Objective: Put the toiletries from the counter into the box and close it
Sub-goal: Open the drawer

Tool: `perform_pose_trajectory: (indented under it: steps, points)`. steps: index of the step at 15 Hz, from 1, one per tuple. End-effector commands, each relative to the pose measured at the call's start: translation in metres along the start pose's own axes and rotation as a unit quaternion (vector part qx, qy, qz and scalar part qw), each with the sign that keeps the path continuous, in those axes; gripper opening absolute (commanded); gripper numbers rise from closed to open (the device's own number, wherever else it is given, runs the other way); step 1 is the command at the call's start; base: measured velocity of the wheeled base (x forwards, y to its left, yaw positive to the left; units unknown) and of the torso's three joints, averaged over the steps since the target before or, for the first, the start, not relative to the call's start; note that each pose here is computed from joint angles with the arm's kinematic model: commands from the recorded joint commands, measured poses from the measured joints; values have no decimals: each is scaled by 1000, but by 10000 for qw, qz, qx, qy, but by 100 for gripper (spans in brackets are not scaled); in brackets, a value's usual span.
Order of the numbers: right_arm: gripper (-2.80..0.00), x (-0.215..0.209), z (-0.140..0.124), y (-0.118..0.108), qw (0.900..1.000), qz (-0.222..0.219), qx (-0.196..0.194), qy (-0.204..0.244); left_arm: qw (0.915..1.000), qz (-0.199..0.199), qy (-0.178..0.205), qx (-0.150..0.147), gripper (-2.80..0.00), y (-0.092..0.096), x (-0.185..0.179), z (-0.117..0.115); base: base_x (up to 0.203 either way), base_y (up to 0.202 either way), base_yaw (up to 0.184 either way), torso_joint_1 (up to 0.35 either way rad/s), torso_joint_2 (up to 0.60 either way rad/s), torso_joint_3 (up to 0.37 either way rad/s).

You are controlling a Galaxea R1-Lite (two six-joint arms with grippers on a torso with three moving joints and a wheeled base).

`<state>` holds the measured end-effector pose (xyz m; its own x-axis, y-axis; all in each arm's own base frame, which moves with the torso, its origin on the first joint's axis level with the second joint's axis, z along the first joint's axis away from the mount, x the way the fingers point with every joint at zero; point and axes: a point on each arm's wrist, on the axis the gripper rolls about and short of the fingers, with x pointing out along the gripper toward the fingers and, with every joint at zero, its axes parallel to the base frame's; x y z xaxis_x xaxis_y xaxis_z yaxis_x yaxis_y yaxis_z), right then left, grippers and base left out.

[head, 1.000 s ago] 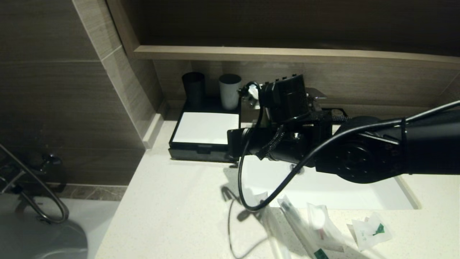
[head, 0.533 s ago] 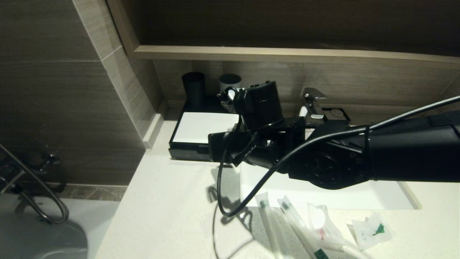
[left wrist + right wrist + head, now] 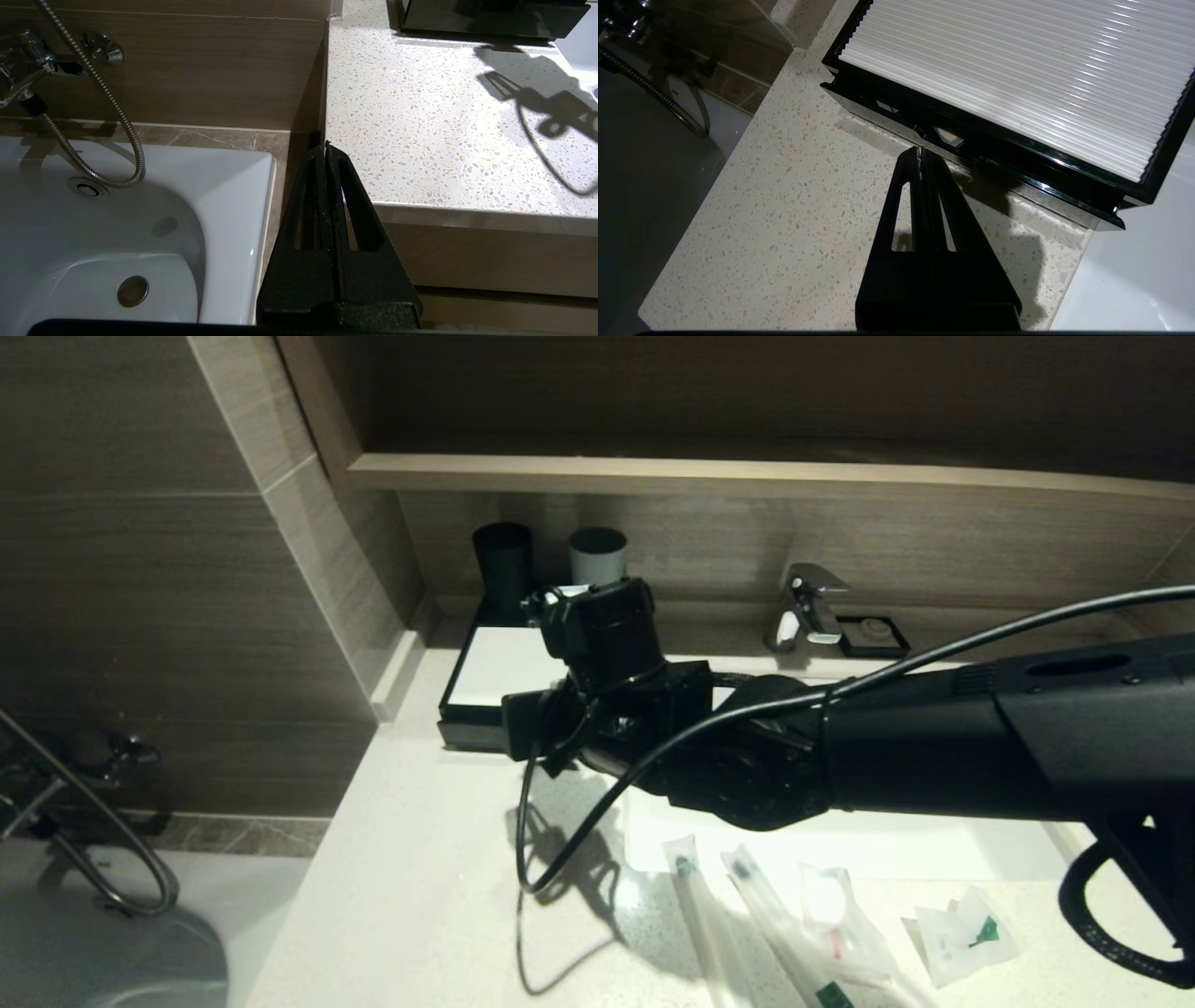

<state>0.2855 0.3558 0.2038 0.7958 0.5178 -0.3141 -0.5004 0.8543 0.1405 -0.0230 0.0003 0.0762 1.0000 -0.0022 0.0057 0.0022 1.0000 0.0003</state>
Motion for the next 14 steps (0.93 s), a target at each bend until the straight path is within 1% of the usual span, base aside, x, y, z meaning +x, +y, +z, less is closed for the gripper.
perform_pose_trajectory:
  steps: [1,3,11,14]
  points:
    - [-280,16,-9,3,10000,-71,-3,31,10000,2,-2,-2,-280,0,0,0,0,0,0,0,0,0]
    - [-280,19,-8,4,9999,-109,91,-14,10000,4,-2,-2,-280,0,0,0,0,0,0,0,0,0]
    - [-280,29,-22,8,9993,-366,20,45,10000,4,-2,-2,-280,0,0,0,0,0,0,0,0,0]
    - [-280,29,-23,8,9991,-420,8,48,10000,4,-2,-2,-280,0,0,0,0,0,0,0,0,0]
